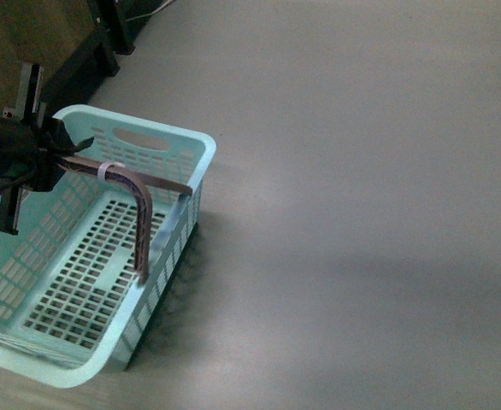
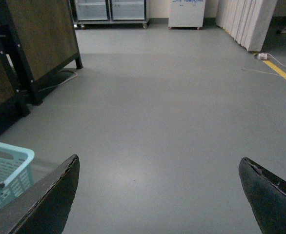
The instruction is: Pick lemon and mango into basket
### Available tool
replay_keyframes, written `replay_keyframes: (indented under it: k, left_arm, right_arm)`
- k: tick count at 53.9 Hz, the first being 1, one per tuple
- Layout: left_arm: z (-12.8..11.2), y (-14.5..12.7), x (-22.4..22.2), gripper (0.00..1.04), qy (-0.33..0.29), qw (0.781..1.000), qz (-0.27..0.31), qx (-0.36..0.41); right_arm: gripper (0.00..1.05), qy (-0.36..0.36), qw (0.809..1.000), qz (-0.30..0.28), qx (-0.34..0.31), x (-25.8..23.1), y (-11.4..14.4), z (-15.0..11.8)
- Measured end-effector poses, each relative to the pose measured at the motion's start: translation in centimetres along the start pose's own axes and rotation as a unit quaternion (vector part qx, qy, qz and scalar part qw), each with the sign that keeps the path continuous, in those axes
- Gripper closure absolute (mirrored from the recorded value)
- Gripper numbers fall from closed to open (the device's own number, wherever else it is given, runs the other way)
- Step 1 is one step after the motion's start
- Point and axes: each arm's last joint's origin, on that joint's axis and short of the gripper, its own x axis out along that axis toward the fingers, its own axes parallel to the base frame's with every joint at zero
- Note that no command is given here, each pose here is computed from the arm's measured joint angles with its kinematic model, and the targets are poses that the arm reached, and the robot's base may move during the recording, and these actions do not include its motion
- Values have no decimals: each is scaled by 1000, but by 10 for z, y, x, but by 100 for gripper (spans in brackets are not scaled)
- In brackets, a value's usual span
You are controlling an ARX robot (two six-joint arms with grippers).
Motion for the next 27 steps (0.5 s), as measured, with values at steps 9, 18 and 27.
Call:
replay_keyframes:
  k: [9, 18, 27]
  left_arm:
    - [-8, -14, -44, 100, 4, 999, -32, 4]
    - [-21, -34, -90, 100, -7, 998, -62, -2]
    - [-29, -52, -144, 100, -1, 994, -105, -10]
  right_arm:
    - [9, 0, 1000, 0, 0, 0, 0, 0]
    - [9, 0, 1000, 0, 0, 0, 0, 0]
    - [9, 0, 1000, 0, 0, 0, 0, 0]
